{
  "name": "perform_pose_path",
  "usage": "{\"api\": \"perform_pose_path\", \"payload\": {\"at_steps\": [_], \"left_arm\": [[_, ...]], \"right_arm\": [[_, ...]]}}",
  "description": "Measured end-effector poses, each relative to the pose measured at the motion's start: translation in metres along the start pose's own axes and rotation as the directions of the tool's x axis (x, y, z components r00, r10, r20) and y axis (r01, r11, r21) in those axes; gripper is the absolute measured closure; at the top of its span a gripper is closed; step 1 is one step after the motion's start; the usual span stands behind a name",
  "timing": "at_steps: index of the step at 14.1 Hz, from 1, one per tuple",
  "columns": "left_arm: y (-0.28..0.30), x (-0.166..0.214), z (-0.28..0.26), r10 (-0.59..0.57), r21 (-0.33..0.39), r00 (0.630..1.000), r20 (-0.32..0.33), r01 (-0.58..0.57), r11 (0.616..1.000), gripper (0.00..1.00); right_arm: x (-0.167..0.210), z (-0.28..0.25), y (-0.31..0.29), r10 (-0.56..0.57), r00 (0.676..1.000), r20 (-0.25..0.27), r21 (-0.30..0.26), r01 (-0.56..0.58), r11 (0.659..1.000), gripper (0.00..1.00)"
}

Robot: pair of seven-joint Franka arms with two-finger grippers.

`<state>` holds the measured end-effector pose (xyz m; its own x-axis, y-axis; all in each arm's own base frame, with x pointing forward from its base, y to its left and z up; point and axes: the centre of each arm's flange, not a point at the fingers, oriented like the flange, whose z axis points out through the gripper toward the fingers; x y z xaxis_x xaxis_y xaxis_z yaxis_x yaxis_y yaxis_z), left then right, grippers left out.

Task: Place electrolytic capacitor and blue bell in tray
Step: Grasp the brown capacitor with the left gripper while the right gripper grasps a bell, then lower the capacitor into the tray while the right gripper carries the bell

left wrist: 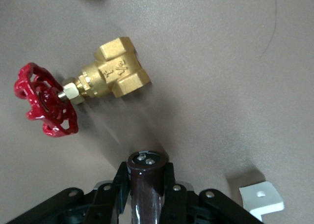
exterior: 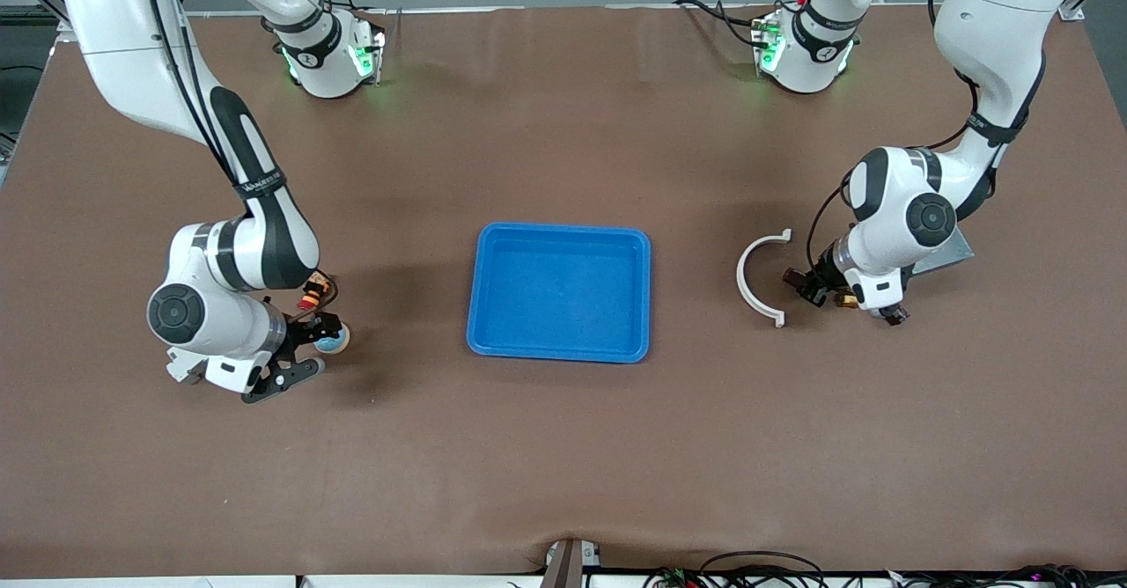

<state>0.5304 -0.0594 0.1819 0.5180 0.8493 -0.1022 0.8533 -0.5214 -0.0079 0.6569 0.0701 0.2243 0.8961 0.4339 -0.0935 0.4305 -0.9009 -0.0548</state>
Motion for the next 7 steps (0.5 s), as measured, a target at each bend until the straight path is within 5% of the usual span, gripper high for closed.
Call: {"api": "perform_pose_path", "payload": {"at_steps": [7], "left_arm": [[0.017, 0.003, -0.025, 0.001, -0.039, 1.0, -0.021, -0.002, 0.999, 0.69]], "right_arm": [[-0.008, 0.027, -0.006, -0.014, 0.999, 0.041, 0.016, 0.013, 1.0, 0.0]]}}
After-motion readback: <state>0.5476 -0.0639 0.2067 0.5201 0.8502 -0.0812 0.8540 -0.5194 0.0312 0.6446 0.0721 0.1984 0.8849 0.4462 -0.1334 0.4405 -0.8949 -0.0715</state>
